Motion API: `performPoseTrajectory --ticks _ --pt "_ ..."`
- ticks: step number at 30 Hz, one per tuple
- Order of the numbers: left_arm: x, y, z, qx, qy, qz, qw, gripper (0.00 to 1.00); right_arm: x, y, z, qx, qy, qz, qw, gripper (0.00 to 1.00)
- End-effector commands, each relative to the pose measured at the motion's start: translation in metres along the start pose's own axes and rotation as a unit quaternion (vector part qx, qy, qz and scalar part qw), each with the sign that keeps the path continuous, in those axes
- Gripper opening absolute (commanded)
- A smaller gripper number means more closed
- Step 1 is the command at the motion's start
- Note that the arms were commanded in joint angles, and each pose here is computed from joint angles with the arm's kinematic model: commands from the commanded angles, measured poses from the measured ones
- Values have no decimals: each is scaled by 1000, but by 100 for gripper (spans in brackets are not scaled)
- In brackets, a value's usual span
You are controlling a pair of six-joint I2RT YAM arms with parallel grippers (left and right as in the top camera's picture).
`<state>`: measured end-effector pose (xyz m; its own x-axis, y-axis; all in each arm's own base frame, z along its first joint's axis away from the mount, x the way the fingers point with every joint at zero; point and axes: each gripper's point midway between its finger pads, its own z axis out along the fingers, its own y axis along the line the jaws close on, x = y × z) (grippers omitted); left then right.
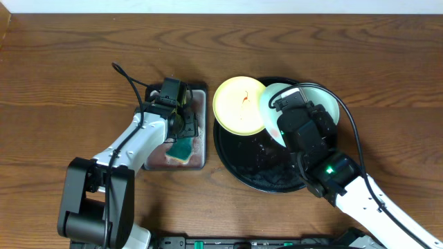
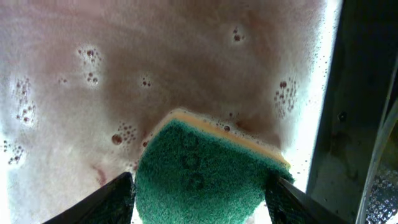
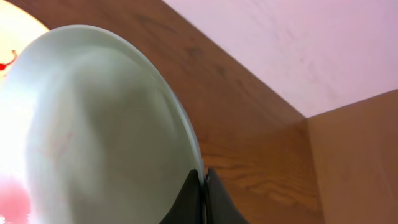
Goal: Clean dirty plates on tray and stack at the side
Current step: 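Carry the pale green plate right and set it on the table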
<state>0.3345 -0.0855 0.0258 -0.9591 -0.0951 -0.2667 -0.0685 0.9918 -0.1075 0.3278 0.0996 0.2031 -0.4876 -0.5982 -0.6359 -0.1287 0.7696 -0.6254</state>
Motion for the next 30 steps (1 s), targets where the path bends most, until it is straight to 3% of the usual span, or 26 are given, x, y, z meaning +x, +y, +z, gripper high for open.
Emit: performPoseTrajectory --ticks 1,5,6,7,13,14,15,16,17,18,24,28,30 --pt "4 6 6 -8 3 0 1000 63 -12 -14 -8 26 -14 4 1000 1" --pt "10 8 15 -14 18 0 1000 36 -12 -14 -8 26 -13 4 1000 1" --pt "11 9 18 -15 23 0 1000 19 -12 -14 -8 25 -14 5 1000 1" --pt "12 9 18 -16 23 0 1000 8 -12 -14 -8 25 -14 5 1000 1" --pt "-10 2 3 -5 -11 0 1000 7 -12 -15 -7 27 -14 9 999 1" --pt "-14 0 -2 -2 -19 0 1000 8 -13 -15 -7 27 -15 11 999 1" --pt "-19 -2 -7 2 -30 0 1000 17 -14 -16 -7 29 -18 15 999 1" --pt "-22 -3 -12 4 -37 0 999 45 -15 -17 -7 30 -19 21 999 1" --pt "-24 -4 -16 6 -42 1 999 59 -17 -20 -6 34 -22 34 999 1" --pt "-22 -3 -18 6 -40 0 999 62 -17 -22 -5 36 -23 45 998 1" --pt "13 9 -18 -18 31 -1 999 64 -24 -26 -5 43 -33 7 999 1" --pt "19 10 -17 -21 40 -1 999 64 -26 -19 -9 37 -37 -46 998 1" --pt "20 11 -16 -21 42 -1 999 64 -31 -19 -10 39 -46 -33 998 1"
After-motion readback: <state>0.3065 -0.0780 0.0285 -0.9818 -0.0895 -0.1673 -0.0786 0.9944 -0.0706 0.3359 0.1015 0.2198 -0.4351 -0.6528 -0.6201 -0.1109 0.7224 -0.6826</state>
